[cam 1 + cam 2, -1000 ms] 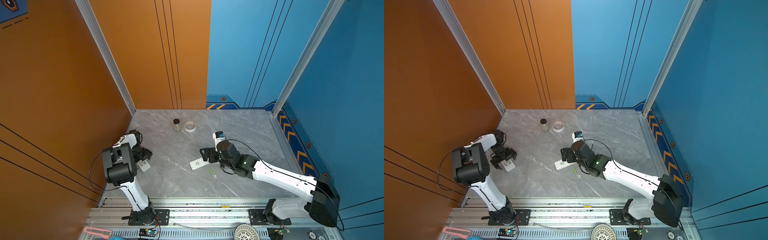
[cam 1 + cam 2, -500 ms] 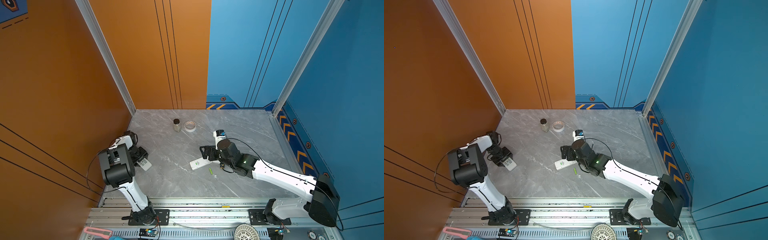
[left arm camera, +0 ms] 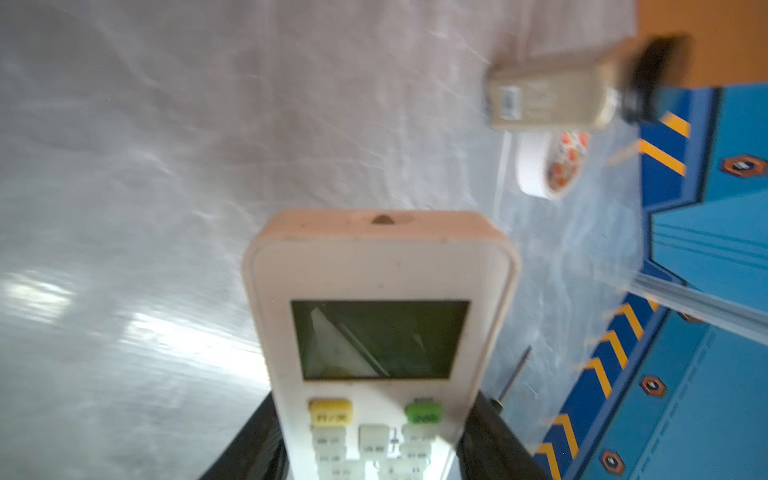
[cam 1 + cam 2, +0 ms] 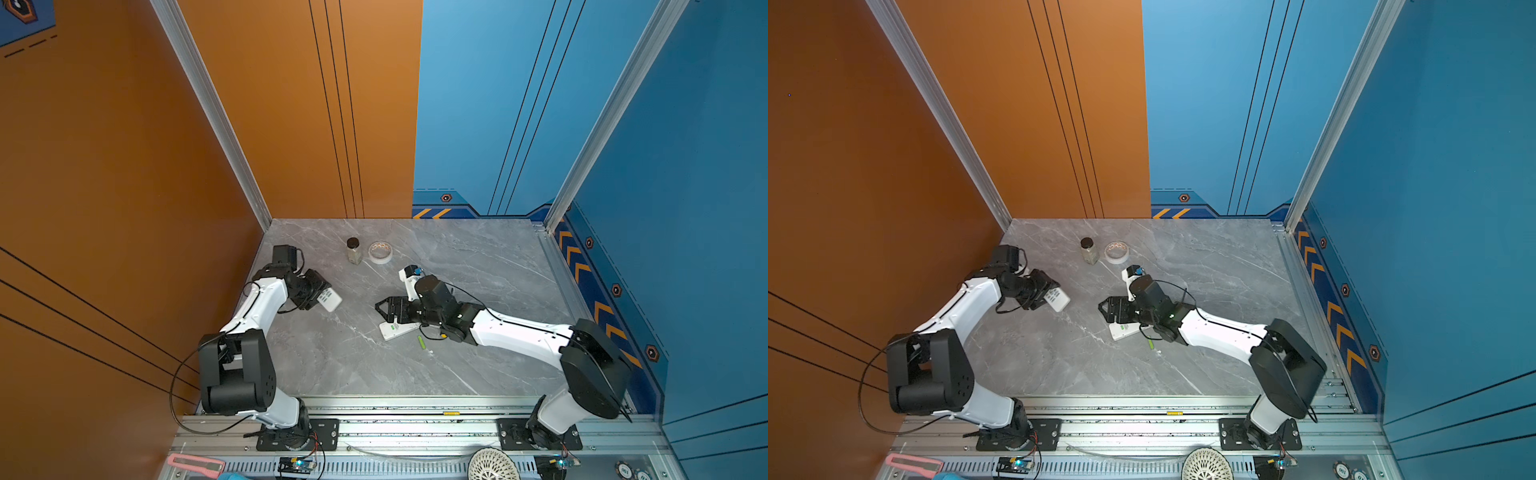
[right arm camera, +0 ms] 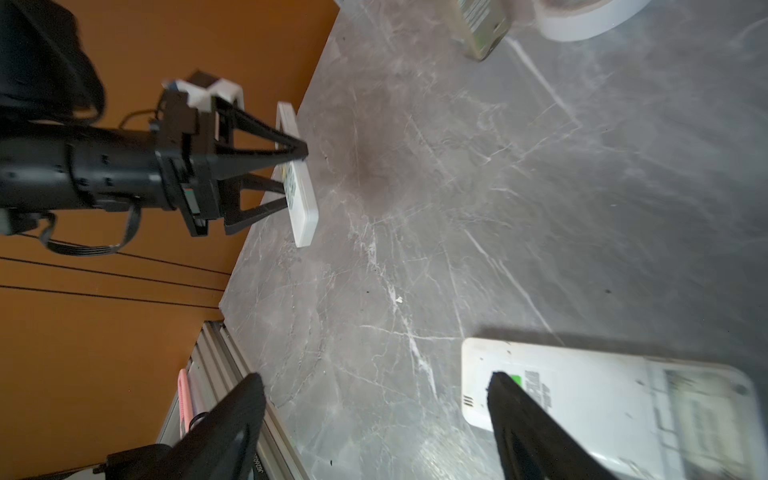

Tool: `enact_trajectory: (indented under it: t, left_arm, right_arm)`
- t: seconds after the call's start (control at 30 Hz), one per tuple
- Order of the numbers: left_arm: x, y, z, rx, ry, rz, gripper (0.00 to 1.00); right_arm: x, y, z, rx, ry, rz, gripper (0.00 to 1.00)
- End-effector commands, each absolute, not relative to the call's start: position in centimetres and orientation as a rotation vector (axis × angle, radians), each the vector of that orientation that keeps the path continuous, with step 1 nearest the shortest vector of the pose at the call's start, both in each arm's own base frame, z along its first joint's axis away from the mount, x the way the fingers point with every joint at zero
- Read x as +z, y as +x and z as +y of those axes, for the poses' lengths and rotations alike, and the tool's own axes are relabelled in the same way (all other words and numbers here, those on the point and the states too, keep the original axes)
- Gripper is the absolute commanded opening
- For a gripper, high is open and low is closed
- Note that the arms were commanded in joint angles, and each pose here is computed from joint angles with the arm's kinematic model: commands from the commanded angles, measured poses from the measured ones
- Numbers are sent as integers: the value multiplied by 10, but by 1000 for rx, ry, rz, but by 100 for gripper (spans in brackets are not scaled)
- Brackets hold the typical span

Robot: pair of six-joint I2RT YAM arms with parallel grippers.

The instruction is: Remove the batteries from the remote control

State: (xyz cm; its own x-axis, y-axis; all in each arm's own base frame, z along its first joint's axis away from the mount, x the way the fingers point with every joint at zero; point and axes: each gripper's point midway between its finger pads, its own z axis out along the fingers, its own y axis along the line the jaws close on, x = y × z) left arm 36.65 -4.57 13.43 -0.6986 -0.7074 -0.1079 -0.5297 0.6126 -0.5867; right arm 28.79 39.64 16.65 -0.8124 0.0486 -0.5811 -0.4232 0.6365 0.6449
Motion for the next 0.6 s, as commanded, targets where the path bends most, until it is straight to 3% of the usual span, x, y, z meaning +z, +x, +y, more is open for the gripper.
enact_trajectory:
  t: [0.0, 0.13, 0.4, 0.57]
  left_arm:
    - [164, 374, -75, -906, -999, 2429, 44]
    - [174, 369, -96, -956, -962, 2415, 43]
    - [179, 357, -122, -1036, -929, 2392, 42]
    - [183, 353, -131, -1054, -879, 2397, 42]
  right_arm:
    - [191, 290, 417, 1202, -363, 2241, 85]
    - [198, 305, 425, 1342, -308, 2182, 84]
    - [193, 312, 445, 1375, -408, 2209, 77]
    - [185, 320, 447, 1387, -405, 2228, 66]
